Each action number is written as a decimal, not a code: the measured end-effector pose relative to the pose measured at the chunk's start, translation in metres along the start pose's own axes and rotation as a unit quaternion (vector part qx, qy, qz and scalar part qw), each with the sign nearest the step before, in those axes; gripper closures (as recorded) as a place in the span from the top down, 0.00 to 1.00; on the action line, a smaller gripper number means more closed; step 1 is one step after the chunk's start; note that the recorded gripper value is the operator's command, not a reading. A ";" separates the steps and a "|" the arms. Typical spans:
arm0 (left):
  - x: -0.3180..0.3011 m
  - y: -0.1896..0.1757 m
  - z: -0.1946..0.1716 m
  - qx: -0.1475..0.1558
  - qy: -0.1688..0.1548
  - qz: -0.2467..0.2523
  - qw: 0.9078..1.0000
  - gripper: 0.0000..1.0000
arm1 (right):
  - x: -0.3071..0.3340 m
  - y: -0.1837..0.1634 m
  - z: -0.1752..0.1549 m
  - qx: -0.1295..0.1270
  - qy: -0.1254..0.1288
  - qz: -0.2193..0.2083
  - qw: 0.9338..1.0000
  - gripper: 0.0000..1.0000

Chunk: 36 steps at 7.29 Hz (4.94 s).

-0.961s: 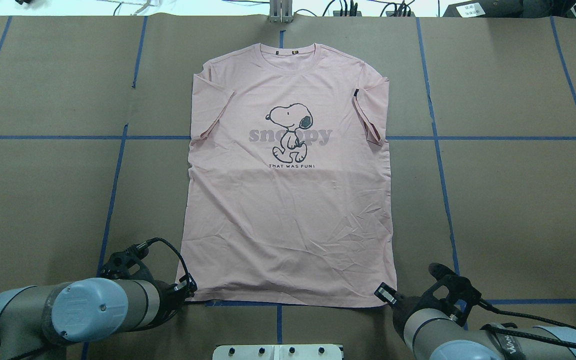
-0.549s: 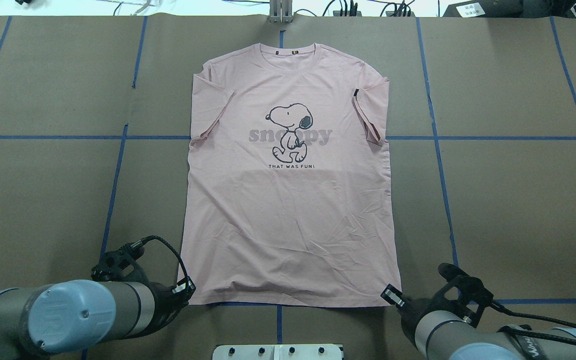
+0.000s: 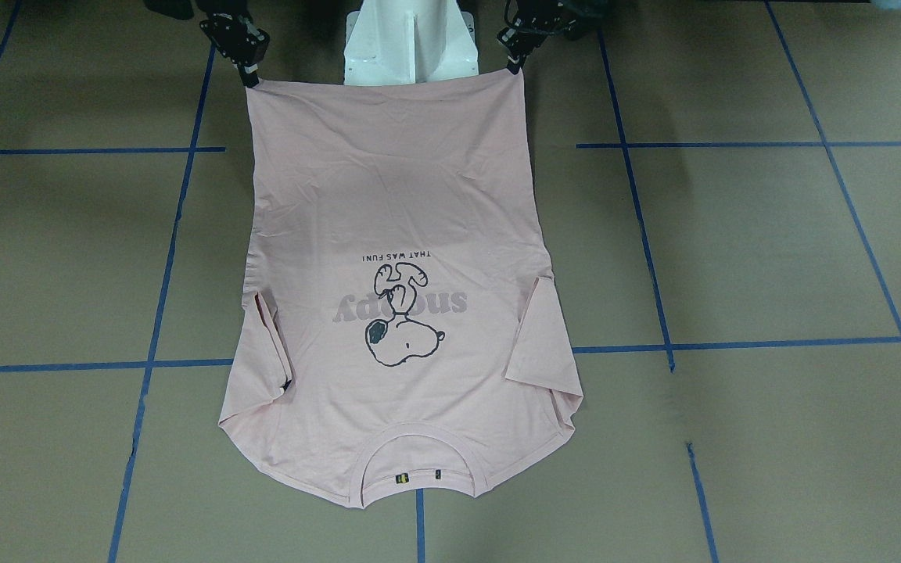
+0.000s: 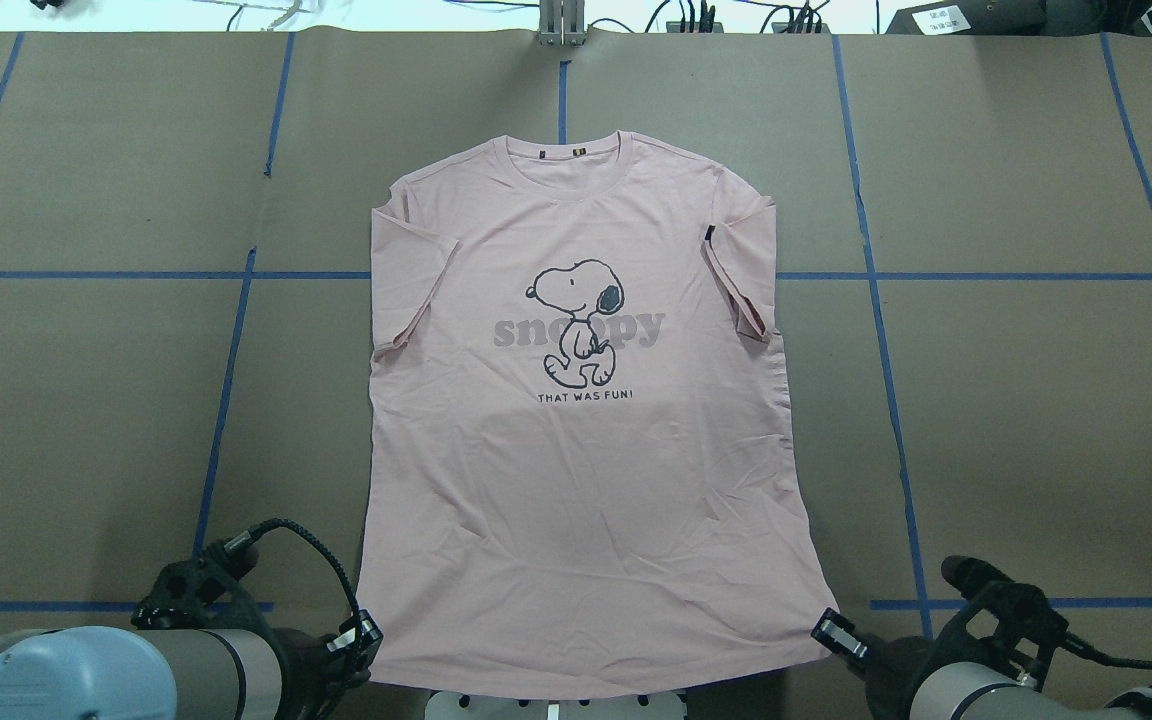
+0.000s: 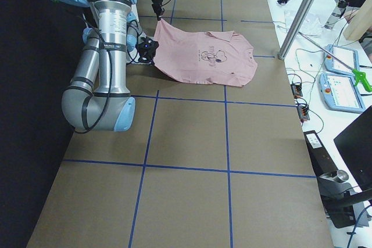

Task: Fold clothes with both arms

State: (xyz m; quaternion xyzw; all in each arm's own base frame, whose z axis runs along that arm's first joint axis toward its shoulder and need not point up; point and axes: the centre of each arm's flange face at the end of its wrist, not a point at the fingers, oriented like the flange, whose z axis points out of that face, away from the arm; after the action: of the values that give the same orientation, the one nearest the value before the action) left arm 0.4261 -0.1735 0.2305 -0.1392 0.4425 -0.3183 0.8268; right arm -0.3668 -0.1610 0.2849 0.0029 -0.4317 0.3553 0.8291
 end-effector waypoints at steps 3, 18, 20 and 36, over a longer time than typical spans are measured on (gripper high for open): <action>0.099 -0.066 0.006 0.083 0.055 0.038 0.994 0.00 | -0.095 -0.067 0.018 0.047 -0.025 -0.017 0.998 0.00; 0.270 -0.360 0.139 0.320 0.087 0.104 0.938 0.14 | -0.280 -0.294 0.262 0.143 0.105 -0.091 0.980 0.00; 0.270 -0.357 0.147 0.317 0.088 0.106 0.938 0.44 | -0.279 -0.297 0.271 0.143 0.108 -0.090 0.980 0.82; 0.244 -0.336 0.102 0.296 0.171 0.117 0.932 0.55 | -0.129 -0.153 0.223 0.039 0.051 -0.065 0.996 0.00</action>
State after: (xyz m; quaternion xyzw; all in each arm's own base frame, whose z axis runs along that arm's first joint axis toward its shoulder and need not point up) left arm 0.4737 -0.5919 0.3037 0.2214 0.4764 -0.3544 0.7736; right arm -0.4836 -0.4199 0.3781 0.0451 -0.3737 0.3171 0.8705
